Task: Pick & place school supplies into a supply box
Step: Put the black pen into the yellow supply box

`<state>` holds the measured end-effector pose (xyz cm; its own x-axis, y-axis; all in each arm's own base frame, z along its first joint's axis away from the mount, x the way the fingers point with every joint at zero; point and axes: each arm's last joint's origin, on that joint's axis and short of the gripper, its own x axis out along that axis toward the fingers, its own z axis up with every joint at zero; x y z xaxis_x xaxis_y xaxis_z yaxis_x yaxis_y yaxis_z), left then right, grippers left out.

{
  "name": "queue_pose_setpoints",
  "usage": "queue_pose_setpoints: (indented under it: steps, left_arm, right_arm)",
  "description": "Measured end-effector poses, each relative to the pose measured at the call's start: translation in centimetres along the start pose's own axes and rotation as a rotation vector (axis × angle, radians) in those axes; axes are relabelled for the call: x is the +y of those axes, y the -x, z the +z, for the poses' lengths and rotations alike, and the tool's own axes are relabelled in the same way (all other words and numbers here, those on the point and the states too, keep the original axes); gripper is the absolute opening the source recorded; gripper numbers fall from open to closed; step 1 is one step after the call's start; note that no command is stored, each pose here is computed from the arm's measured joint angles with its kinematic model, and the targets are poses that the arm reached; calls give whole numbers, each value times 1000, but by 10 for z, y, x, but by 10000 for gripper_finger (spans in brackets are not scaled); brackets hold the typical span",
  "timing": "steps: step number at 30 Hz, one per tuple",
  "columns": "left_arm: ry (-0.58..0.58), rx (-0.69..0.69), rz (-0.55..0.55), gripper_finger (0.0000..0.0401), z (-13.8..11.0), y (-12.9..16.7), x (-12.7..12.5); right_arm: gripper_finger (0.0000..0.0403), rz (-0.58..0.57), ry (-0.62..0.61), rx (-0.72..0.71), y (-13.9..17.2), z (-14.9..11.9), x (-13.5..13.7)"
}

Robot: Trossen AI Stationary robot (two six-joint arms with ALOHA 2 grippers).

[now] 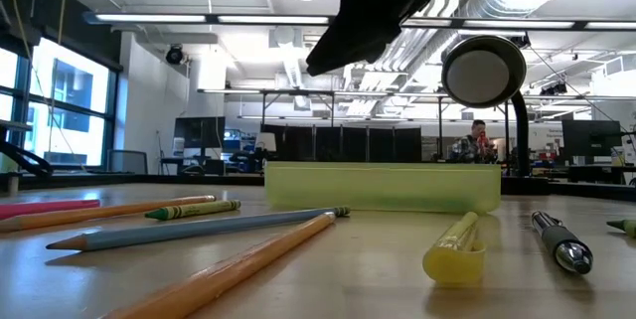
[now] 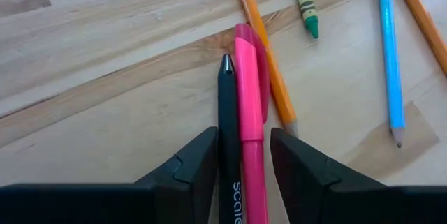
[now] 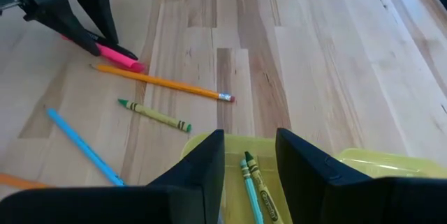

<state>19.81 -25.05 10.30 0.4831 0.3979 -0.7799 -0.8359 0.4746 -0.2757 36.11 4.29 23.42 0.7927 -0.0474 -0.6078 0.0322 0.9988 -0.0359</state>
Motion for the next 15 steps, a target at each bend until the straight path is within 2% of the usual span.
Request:
queue_pose_setpoints:
  steps: [6,10,15]
  left_arm:
    - [-2,7,4,172,0,0,0]
    - [-53,27,21,172,0,-1,1]
    - [31,12,3,172,3,3,-1]
  right_arm:
    - [108,0,0,0,0,0,0]
    - [108,0,0,0,0,0,0]
    - [108,0,0,0,0,0,0]
